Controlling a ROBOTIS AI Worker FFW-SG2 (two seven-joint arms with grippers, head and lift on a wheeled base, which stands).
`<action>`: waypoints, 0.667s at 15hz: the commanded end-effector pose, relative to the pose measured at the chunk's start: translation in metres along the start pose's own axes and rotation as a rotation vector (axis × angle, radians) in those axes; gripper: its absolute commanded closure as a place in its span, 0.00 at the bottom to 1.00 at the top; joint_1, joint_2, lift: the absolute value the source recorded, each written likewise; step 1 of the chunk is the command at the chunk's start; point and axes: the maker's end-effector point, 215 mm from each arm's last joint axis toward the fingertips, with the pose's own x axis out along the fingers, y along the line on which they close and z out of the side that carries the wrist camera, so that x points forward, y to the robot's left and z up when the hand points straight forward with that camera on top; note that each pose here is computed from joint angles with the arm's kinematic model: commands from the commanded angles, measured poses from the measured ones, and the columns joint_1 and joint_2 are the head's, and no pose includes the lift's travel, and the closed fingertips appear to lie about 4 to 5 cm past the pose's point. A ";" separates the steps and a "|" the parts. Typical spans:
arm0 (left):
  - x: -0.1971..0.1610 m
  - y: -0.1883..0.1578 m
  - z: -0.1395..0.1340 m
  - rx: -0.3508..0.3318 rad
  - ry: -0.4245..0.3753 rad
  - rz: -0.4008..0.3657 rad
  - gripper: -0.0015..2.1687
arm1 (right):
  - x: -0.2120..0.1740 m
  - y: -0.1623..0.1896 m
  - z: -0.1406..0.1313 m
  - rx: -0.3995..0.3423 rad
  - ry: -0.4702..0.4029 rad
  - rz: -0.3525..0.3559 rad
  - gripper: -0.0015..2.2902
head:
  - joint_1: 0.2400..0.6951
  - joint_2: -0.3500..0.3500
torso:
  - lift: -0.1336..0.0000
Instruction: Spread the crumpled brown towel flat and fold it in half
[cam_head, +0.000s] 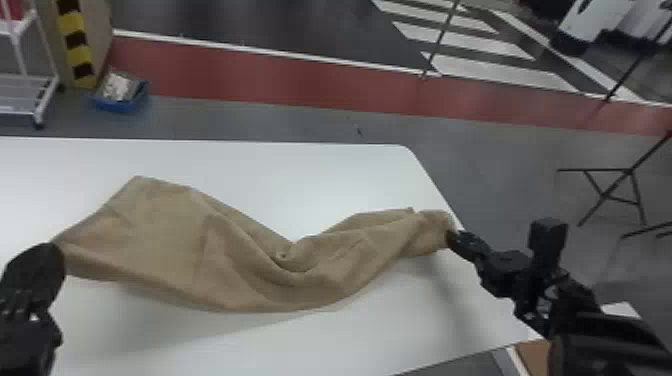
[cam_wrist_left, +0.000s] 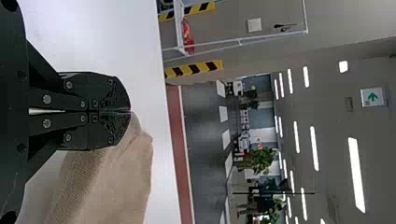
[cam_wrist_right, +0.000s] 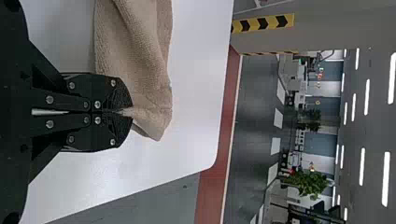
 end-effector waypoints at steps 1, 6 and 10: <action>0.005 0.019 0.023 0.022 -0.014 0.025 0.95 | 0.001 0.002 0.027 0.002 0.001 0.001 0.74 | 1.00 0.03 | 0.07; 0.037 0.059 0.046 0.050 0.046 0.076 0.95 | 0.040 0.015 0.096 0.014 -0.011 0.041 0.73 | 1.00 0.12 | 0.07; 0.096 0.087 0.051 0.033 0.094 0.099 0.95 | 0.095 0.038 0.130 0.025 -0.019 0.089 0.73 | 1.00 0.24 | 0.07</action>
